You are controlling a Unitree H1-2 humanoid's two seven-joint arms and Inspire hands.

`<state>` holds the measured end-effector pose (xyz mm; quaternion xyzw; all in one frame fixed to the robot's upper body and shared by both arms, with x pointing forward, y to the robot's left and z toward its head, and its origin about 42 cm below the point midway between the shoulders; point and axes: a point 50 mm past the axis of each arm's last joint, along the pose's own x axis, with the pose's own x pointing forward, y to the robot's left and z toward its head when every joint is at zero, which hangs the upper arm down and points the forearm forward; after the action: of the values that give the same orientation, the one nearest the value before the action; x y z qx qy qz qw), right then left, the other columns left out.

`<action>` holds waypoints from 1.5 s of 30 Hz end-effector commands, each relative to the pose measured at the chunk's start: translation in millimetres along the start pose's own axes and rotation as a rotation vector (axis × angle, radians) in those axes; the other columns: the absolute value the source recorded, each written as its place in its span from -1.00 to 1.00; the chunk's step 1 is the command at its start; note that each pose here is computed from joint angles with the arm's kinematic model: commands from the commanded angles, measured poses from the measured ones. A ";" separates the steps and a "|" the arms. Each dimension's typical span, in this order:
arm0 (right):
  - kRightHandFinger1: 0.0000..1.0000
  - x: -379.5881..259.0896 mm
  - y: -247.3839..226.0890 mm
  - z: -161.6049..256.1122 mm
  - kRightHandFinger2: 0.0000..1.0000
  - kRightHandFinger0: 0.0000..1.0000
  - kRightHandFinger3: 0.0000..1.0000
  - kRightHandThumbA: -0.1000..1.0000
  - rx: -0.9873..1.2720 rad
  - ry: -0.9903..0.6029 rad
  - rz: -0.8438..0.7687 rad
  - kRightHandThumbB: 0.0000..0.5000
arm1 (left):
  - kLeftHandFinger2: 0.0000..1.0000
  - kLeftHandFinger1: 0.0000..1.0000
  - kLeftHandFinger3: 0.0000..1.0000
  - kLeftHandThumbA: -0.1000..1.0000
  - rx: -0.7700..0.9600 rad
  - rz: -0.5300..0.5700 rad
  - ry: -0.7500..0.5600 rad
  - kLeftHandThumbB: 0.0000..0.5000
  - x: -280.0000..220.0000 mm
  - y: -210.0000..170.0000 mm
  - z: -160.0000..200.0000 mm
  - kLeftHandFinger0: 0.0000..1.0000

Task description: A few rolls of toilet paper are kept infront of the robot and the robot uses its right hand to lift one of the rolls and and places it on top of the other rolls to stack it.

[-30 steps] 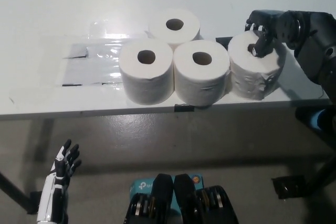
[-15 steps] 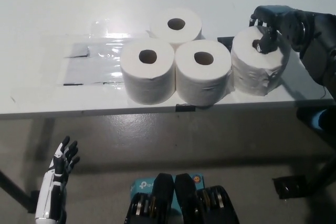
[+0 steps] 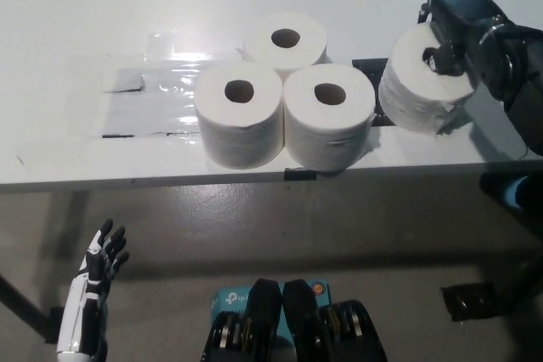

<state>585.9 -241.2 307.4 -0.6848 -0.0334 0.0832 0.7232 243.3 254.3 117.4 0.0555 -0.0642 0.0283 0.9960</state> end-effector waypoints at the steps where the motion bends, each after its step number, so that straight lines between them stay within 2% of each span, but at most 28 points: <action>1: -0.42 -14.6 -27.9 -18.5 0.07 -1.00 -0.44 0.10 -0.032 -0.008 -0.282 -1.00 | 1.00 1.00 1.00 1.00 -0.003 0.027 -0.049 -0.40 -0.4 4.8 8.1 1.00; 3: -0.37 -21.1 -25.8 -22.9 0.20 -1.00 -0.39 0.10 -0.004 -0.013 -0.321 -1.00 | 1.00 1.00 1.00 1.00 -0.001 0.026 -0.049 -0.47 -0.2 4.6 7.9 1.00; 4: -0.36 -25.6 -25.3 -23.2 0.20 -1.00 -0.28 0.13 -0.004 -0.011 -0.335 -1.00 | 1.00 1.00 1.00 1.00 0.001 0.025 -0.049 -0.66 -0.2 4.7 7.7 1.00; 5: -0.44 -29.1 -24.6 -23.9 0.13 -1.00 -0.22 0.16 -0.003 -0.014 -0.352 -1.00 | 1.00 1.00 1.00 1.00 0.002 0.024 -0.048 -0.67 -0.2 4.7 7.8 1.00; 7: -0.46 -37.1 -19.3 -23.6 0.09 -1.00 -0.15 0.05 -0.001 -0.024 -0.408 -1.00 | 1.00 1.00 1.00 1.00 0.004 0.024 -0.047 -0.75 -1.6 6.3 8.4 1.00; 10: -0.54 -46.5 -15.2 -22.4 0.02 -1.00 -0.11 0.03 -0.011 -0.027 -0.453 -1.00 | 1.00 1.00 1.00 1.00 0.008 0.021 -0.049 -0.73 -2.1 7.3 6.6 1.00; 11: -0.65 -49.7 -14.4 -21.6 -0.09 -1.00 -0.19 -0.13 -0.016 -0.044 -0.496 -1.00 | 1.00 1.00 1.00 1.00 0.005 0.023 -0.042 -0.69 -2.9 7.3 6.2 1.00; 12: -0.72 -51.8 -14.1 -20.4 -0.15 -1.00 -0.25 -0.15 -0.023 -0.049 -0.521 -1.00 | 1.00 1.00 1.00 1.00 0.006 0.025 -0.039 -0.63 -3.6 7.4 5.7 1.00; 13: -0.75 -53.8 -14.6 -19.3 -0.20 -1.00 -0.33 -0.14 -0.020 -0.055 -0.541 -1.00 | 1.00 1.00 1.00 1.00 0.009 0.026 -0.039 -0.64 -4.0 7.3 5.3 1.00; 14: -0.83 -56.9 -16.2 -17.2 -0.23 -1.00 -0.37 -0.07 -0.009 -0.068 -0.569 -1.00 | 1.00 1.00 1.00 1.00 0.010 0.028 -0.040 -0.65 -4.9 7.0 4.7 1.00; 16: -0.82 -60.7 -21.3 -12.3 -0.15 -1.00 -0.26 0.02 0.004 -0.080 -0.607 -1.00 | 1.00 1.00 1.00 1.00 0.010 0.031 -0.035 -0.59 -6.8 6.7 3.6 1.00; 18: -0.89 -63.3 -26.1 -8.3 -0.20 -1.00 -0.23 -0.11 -0.001 -0.101 -0.649 -1.00 | 1.00 1.00 1.00 1.00 0.008 0.031 -0.034 -0.60 -7.3 7.0 2.8 1.00; 20: -0.91 -66.1 -32.0 -4.1 -0.20 -1.00 -0.12 -0.14 -0.014 -0.123 -0.696 -1.00 | 1.00 1.00 1.00 1.00 0.008 0.031 -0.031 -0.59 -7.6 7.4 2.5 1.00; 22: -1.00 -70.9 -43.1 3.2 -0.34 -1.00 -0.14 -0.06 -0.044 -0.136 -0.728 -1.00 | 1.00 1.00 1.00 1.00 0.008 0.030 -0.031 -0.63 -7.6 7.4 3.2 1.00; 24: -1.00 -73.5 -52.4 8.7 -0.41 -1.00 -0.21 0.08 -0.059 -0.143 -0.745 -1.00 | 1.00 1.00 1.00 1.00 0.006 0.027 -0.030 -0.68 -7.4 7.4 3.4 1.00; 25: -0.99 -76.9 -62.1 14.4 -0.32 -1.00 -0.19 0.14 -0.049 -0.149 -0.753 -1.00 | 1.00 1.00 1.00 1.00 0.007 0.025 -0.032 -0.68 -6.6 7.3 3.5 1.00; 28: -0.79 -83.5 -78.2 24.7 0.03 -1.00 0.01 0.02 -0.059 -0.183 -0.792 -1.00 | 1.00 1.00 1.00 1.00 0.013 0.027 -0.034 -0.71 -7.1 8.3 3.0 1.00; 30: -0.76 -88.8 -91.1 31.8 0.06 -1.00 0.04 0.00 -0.074 -0.195 -0.808 -1.00 | 1.00 1.00 1.00 1.00 0.012 0.026 -0.032 -0.77 -7.9 8.2 3.9 1.00; 33: -0.75 -94.8 -112.7 42.4 -0.02 -1.00 -0.05 -0.09 -0.082 -0.225 -0.827 -1.00 | 1.00 1.00 1.00 1.00 0.011 0.028 -0.030 -0.74 -8.2 8.4 3.3 1.00; 34: -0.77 -97.3 -121.3 47.2 -0.05 -1.00 -0.07 -0.10 -0.083 -0.243 -0.832 -1.00 | 1.00 1.00 1.00 1.00 0.010 0.027 -0.031 -0.67 -8.2 8.5 2.8 1.00; 36: -0.86 -102.4 -138.3 58.4 -0.20 -1.00 -0.19 -0.03 -0.085 -0.267 -0.815 -1.00 | 1.00 1.00 1.00 1.00 0.010 0.025 -0.029 -0.68 -8.0 8.5 2.4 1.00; 39: -1.00 -107.9 -150.4 70.7 -0.47 -1.00 -0.53 -0.03 -0.111 -0.303 -0.822 -1.00 | 1.00 1.00 1.00 1.00 0.010 0.020 -0.031 -0.73 -7.1 8.0 3.7 1.00; 41: -1.00 -112.0 -156.1 81.2 -0.47 -1.00 -0.64 -0.04 -0.115 -0.340 -0.819 -1.00 | 1.00 1.00 1.00 1.00 0.009 0.020 -0.031 -0.70 -6.8 8.3 3.9 1.00; 43: -0.94 -114.9 -160.1 89.2 -0.33 -1.00 -0.62 -0.06 -0.123 -0.365 -0.809 -1.00 | 1.00 1.00 1.00 1.00 0.012 0.020 -0.029 -0.68 -6.8 8.7 3.9 1.00; 45: -0.96 -117.4 -163.6 97.0 -0.30 -1.00 -0.65 -0.07 -0.136 -0.393 -0.809 -1.00 | 1.00 1.00 1.00 1.00 0.008 0.023 -0.024 -0.69 -6.7 8.5 4.1 1.00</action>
<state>478.0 -184.4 438.4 -0.6255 -0.4093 -0.0762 0.6599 236.5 257.2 112.9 0.0567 -0.0549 0.0330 0.9963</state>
